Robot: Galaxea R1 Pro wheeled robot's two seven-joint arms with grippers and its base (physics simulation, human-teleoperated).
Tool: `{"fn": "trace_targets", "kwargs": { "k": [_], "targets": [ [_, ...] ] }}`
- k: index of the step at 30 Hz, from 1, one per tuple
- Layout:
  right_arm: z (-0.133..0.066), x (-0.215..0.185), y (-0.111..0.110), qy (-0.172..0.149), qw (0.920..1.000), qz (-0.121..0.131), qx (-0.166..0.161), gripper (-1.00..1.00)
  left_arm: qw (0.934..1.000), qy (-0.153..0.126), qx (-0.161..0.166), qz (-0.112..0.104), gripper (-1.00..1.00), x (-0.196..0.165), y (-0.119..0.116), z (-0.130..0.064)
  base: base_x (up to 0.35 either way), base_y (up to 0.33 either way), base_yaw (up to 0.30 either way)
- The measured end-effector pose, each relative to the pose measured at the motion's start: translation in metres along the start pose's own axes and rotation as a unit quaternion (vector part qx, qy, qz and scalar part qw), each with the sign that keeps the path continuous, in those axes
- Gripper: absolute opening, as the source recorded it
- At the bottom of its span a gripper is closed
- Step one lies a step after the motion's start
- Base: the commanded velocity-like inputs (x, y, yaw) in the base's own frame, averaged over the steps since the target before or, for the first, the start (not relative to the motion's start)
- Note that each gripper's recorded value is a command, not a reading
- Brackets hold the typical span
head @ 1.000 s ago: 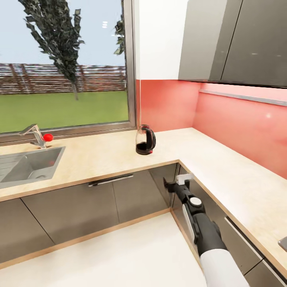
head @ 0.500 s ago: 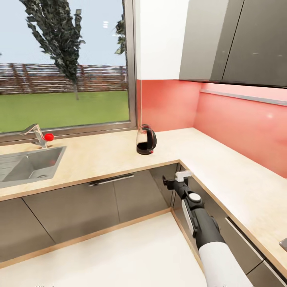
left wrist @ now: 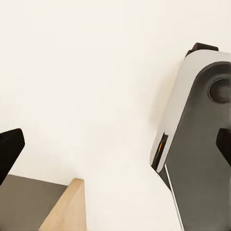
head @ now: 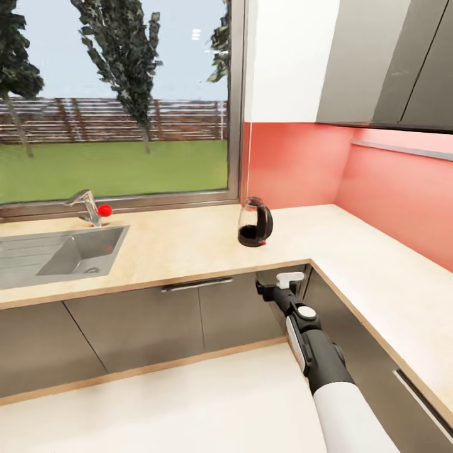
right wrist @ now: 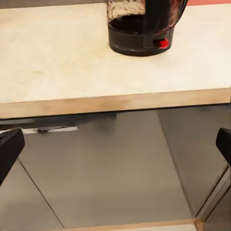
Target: Set up a coffee station on the kitchen countertop: keep the coffee maker on the countertop, move the bottle of coffee from the kitchen shelf to the counter next to the coffee maker, place a paper coffee filter on top of the coffee maker, put the saucer next to the coffee maker with the coffee cup on the saucer, and place the electric kettle next to the coffee maker.
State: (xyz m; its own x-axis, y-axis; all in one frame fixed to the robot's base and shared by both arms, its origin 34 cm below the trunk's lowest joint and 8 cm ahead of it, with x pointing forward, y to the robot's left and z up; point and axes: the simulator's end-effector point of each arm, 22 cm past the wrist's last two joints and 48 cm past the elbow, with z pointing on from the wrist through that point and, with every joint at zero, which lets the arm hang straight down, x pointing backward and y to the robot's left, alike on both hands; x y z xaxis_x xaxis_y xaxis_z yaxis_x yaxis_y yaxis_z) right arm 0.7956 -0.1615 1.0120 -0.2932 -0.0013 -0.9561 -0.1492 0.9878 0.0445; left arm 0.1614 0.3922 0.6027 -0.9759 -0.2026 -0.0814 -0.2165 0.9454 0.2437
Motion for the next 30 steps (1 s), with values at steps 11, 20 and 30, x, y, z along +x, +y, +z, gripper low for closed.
{"fn": "trace_targets", "kwargs": {
  "k": [11,20,30],
  "targets": [
    [0.002,0.009,0.0,0.008,1.0,0.001,0.0,1.0,1.0,0.004,0.001,0.001,1.0,0.004,-0.003,0.0,0.309,-0.085,0.228],
    [0.003,0.01,-0.005,0.008,1.0,-0.003,-0.002,1.0,1.0,0.006,0.001,0.001,1.0,0.005,-0.003,0.0,0.213,-0.072,0.024],
    [-0.012,-0.038,-0.043,-0.038,0.9977,-0.051,-0.025,1.0,1.0,0.006,0.001,0.001,1.0,0.006,-0.003,0.0,0.008,-0.003,0.0]
  ]
}}
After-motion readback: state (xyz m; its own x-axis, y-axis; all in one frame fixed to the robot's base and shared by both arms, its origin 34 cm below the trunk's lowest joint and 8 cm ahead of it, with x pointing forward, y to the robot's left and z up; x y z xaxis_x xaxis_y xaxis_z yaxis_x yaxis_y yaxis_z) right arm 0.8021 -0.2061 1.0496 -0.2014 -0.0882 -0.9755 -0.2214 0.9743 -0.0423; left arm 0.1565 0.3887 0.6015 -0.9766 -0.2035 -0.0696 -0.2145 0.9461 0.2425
